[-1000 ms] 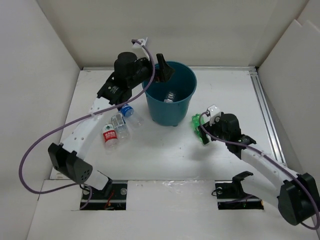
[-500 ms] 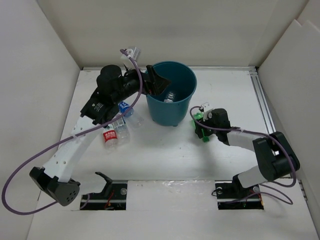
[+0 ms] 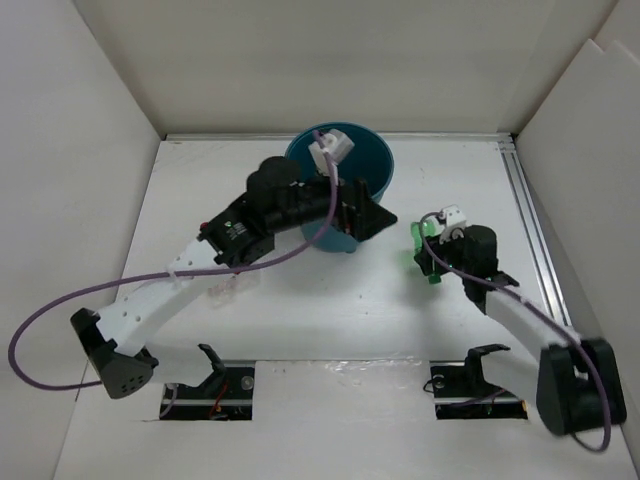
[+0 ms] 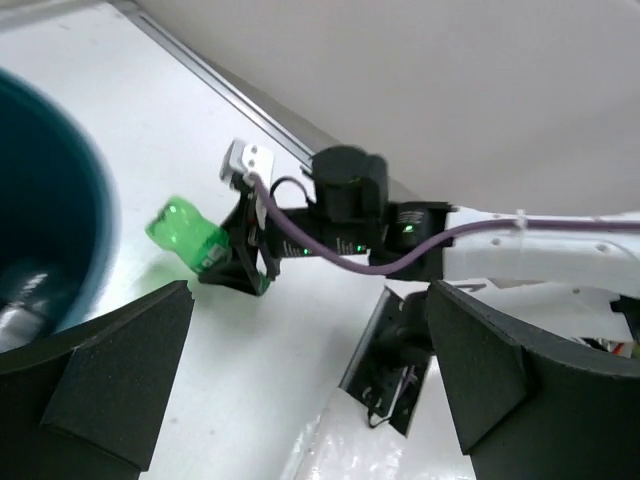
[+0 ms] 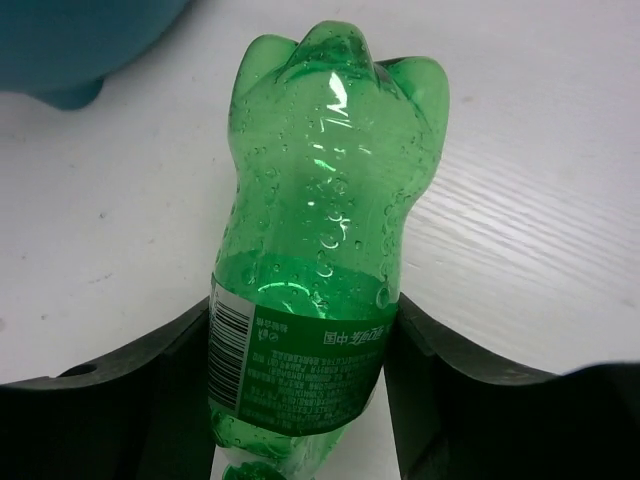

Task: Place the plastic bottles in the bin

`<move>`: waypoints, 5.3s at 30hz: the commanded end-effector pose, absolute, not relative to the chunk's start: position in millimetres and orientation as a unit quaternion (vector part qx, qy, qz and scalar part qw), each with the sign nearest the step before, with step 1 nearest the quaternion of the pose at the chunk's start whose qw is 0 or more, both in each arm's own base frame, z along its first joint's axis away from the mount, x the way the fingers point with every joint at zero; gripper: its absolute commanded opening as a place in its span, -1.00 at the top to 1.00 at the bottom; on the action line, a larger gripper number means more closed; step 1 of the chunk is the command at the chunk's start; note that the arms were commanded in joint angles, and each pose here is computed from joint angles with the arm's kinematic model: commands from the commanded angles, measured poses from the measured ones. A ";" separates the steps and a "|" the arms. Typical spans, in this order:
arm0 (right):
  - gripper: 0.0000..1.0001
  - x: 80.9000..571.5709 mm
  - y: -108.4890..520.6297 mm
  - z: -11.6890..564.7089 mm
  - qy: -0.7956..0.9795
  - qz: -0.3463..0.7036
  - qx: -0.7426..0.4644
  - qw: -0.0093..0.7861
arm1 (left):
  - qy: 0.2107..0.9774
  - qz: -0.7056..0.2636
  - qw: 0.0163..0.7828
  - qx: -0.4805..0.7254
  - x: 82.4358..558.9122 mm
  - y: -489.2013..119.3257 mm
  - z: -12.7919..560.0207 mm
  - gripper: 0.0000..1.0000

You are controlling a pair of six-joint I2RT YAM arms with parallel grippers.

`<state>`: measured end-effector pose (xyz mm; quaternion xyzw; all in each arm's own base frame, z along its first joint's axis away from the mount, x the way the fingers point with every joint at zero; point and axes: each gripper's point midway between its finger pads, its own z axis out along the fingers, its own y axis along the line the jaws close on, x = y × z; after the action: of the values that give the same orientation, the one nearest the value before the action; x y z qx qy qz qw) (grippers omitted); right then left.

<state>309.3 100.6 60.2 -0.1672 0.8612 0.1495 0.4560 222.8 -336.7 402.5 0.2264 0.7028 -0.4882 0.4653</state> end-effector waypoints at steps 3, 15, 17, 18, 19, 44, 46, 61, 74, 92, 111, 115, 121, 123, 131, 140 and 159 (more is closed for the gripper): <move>1.00 288.7 68.9 159.7 0.814 0.104 -0.121 0.558 | 0.687 -0.484 0.482 0.249 201.1 -385.7 414.3 -1.00; 1.00 220.0 93.2 323.3 0.660 0.145 -0.236 0.698 | 0.642 -0.537 0.473 0.275 198.2 -441.2 430.6 -1.00; 1.00 215.5 101.8 327.8 0.646 0.162 -0.256 0.701 | 0.625 -0.550 0.479 0.280 195.1 -442.9 440.6 -1.00; 1.00 211.6 105.1 339.3 0.626 0.168 -0.263 0.715 | 0.621 -0.552 0.482 0.279 194.8 -442.4 445.0 -1.00; 1.00 209.9 108.0 343.4 0.618 0.175 -0.267 0.719 | 0.618 -0.552 0.481 0.287 193.0 -442.7 444.8 -1.00; 0.67 177.6 133.3 413.4 0.487 0.221 -0.327 0.779 | 0.597 -0.591 0.438 0.320 188.8 -473.8 450.2 0.98; -0.22 184.0 129.4 408.8 0.496 0.210 -0.318 0.780 | 0.599 -0.592 0.452 0.295 201.0 -467.8 464.4 1.00; -1.00 246.1 105.3 324.4 0.620 0.140 -0.287 0.717 | 0.672 -0.397 0.620 0.081 411.6 -308.3 480.2 0.70; -1.00 257.4 101.1 326.7 0.630 0.107 -0.316 0.702 | 0.692 -0.325 0.644 -0.035 417.4 -233.7 488.3 -1.00; -1.00 262.0 86.8 353.0 0.635 0.061 -0.306 0.707 | 0.811 -0.111 0.417 -0.395 377.2 35.1 190.5 -1.00; -1.00 240.6 113.0 350.5 0.606 0.117 -0.335 0.712 | 0.868 -0.102 0.291 -0.390 314.6 14.0 99.1 -1.00; -1.00 236.5 112.4 348.8 0.605 0.117 -0.335 0.713 | 0.881 -0.090 0.272 -0.376 310.8 14.7 86.7 -0.97; -1.00 235.1 112.5 346.6 0.607 0.120 -0.332 0.712 | 0.888 -0.069 0.261 -0.372 307.0 20.6 78.0 -0.82; -1.00 236.3 113.1 346.2 0.606 0.123 -0.328 0.714 | 0.891 -0.066 0.251 -0.373 304.1 20.2 73.4 -0.80; -1.00 234.1 113.1 344.0 0.607 0.127 -0.326 0.714 | 0.901 -0.050 0.204 -0.379 294.6 20.4 46.3 -0.80; -1.00 226.8 111.9 351.8 0.603 0.125 -0.326 0.718 | 0.898 -0.031 0.184 -0.398 294.4 34.4 32.9 -0.52; -1.00 170.7 177.9 401.4 0.437 0.250 -0.494 0.709 | 0.829 -0.091 0.389 -0.391 332.4 60.8 154.1 1.00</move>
<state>195.2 157.2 360.0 -0.4389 0.5287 0.2257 0.6906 310.8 56.2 76.4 -0.4220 0.8650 -0.0655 0.2635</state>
